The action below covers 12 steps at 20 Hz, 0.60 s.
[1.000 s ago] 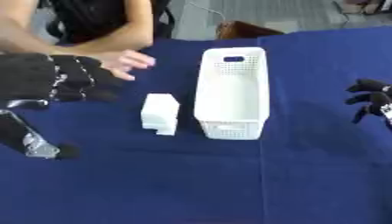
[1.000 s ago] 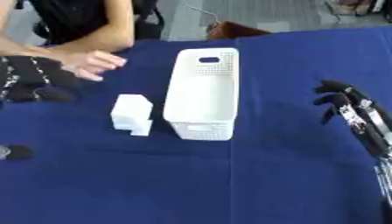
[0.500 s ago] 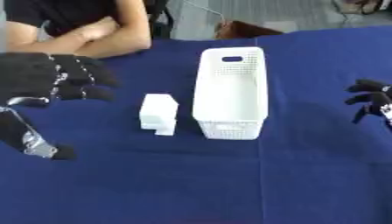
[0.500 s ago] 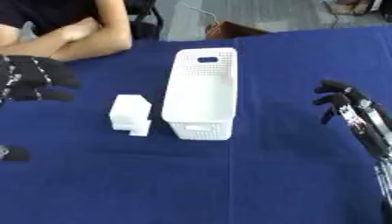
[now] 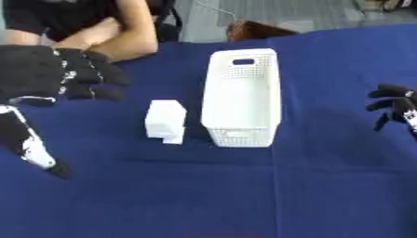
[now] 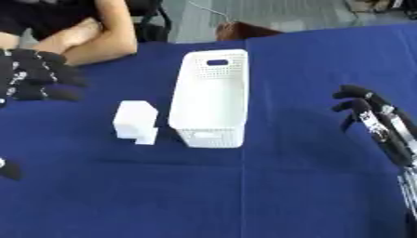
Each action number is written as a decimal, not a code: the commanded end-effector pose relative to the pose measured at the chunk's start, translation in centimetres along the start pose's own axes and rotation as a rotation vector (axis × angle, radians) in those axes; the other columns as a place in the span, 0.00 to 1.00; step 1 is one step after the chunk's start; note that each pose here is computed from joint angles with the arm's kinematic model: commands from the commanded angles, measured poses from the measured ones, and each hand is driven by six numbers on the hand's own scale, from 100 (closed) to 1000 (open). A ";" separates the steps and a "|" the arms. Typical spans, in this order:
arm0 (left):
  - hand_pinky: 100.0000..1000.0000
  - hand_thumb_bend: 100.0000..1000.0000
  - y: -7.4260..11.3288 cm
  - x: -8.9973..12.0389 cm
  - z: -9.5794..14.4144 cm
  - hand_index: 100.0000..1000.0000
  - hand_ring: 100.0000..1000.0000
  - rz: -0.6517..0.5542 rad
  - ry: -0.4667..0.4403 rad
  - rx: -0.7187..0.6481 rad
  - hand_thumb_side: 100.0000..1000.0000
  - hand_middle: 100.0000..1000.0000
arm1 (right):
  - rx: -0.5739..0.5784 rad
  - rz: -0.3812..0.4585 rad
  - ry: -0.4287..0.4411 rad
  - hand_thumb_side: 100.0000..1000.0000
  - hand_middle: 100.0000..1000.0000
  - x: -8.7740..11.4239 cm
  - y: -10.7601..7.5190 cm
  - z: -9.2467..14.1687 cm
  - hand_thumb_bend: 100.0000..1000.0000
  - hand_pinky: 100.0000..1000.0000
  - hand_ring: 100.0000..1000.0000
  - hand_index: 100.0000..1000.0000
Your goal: Pick up objects on the table and place them in the box.
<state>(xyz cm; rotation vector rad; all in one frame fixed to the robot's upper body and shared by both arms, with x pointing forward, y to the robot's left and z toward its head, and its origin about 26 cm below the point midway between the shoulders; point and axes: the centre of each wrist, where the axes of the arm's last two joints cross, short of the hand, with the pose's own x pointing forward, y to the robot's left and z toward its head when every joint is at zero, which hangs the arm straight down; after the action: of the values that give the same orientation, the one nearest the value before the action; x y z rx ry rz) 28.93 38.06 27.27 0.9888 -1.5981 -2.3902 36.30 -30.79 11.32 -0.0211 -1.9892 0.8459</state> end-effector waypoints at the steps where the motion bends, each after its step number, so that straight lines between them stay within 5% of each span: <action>1: 1.00 0.74 1.0 -0.4 0.3 1.00 1.00 -0.039 0.000 0.001 0.85 1.00 | 0.004 0.027 -0.016 0.84 0.74 0.6 -0.7 -0.4 0.00 0.38 0.67 0.89; 12: 0.92 0.64 0.1 -1.6 0.3 1.00 0.94 0.039 0.018 0.060 0.79 0.97 | 0.020 0.026 -0.027 0.84 0.74 0.8 -0.6 -0.8 0.00 0.38 0.67 0.89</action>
<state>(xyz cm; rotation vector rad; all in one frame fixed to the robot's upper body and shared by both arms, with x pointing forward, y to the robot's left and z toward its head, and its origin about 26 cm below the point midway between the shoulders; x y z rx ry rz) 30.01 38.62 27.35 0.9588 -1.6869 -2.3098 36.50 -30.52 11.54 -0.0112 -1.9908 0.8632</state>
